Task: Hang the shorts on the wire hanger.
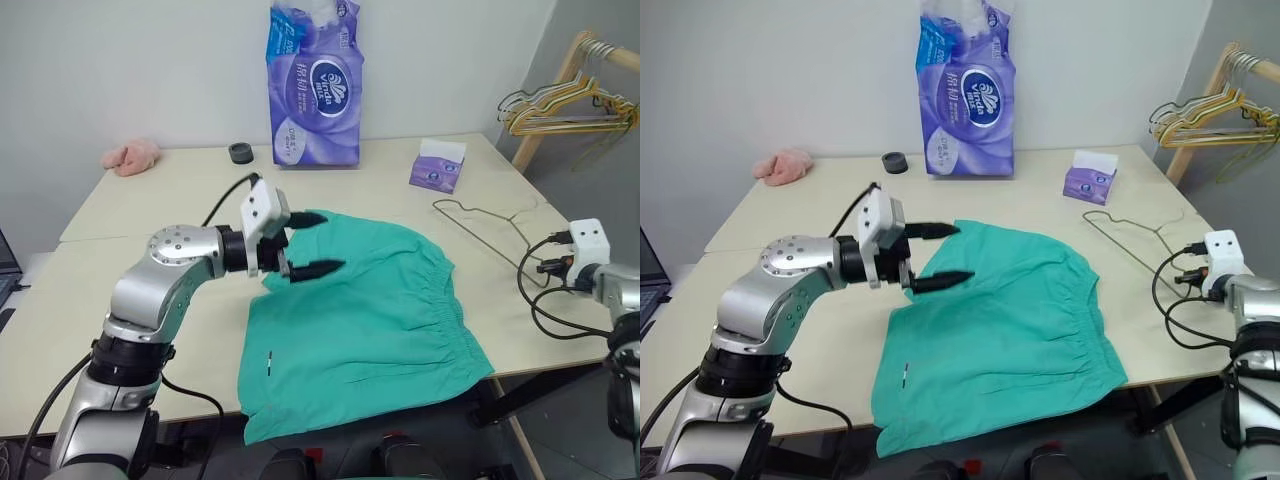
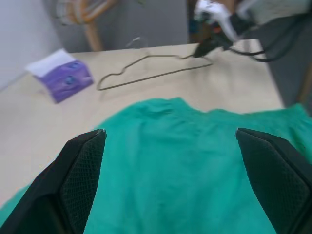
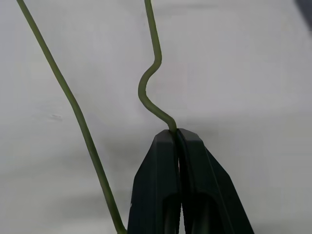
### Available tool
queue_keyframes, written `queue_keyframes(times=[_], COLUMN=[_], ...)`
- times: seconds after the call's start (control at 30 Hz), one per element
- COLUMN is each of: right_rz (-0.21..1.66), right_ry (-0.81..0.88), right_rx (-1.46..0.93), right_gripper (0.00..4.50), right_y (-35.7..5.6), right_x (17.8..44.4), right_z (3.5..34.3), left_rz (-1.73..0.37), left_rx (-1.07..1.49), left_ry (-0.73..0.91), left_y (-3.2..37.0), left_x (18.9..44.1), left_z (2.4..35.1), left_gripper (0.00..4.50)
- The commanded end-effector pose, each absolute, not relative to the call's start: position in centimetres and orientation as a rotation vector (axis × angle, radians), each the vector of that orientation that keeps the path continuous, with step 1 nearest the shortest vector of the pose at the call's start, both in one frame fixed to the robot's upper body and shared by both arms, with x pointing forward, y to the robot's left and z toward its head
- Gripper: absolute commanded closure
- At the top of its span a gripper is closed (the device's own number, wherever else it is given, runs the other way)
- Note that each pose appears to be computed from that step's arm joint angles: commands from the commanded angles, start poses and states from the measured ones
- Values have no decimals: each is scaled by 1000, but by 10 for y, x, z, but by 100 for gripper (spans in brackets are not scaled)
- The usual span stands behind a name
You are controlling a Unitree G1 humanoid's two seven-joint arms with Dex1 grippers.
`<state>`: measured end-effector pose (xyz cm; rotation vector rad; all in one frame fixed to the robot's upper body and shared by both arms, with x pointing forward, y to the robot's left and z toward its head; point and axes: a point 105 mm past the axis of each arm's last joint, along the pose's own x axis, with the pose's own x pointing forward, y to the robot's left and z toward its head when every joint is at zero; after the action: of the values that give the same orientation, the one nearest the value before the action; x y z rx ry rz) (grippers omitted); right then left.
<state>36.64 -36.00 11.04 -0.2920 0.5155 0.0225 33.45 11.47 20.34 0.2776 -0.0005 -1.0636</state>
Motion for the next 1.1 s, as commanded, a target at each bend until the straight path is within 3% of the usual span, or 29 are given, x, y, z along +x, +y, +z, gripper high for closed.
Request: queue_keyframes(times=[0.03,0.27,0.43,0.53,0.83,1.1], right_rz=[82,292,432,495,603,656], right_ry=[384,182,-8,-101,-346,-499], right_rx=[-434,-672,-839,-922,-1116,-1226], right_gripper=[446,446,446,446,446,446], right_y=[-339,-269,-223,-203,-169,-144], right_x=[364,343,337,333,321,316], right_z=[152,190,210,216,233,247], left_rz=[-991,-926,-1078,-1061,-1068,-1184], left_rx=[250,192,172,190,194,174], left_ry=[-87,-97,79,105,186,327], left_y=[127,150,156,161,165,160], left_x=[345,364,351,356,358,336], left_z=[230,251,228,220,198,169], left_gripper=[0,0,0,0,0,0])
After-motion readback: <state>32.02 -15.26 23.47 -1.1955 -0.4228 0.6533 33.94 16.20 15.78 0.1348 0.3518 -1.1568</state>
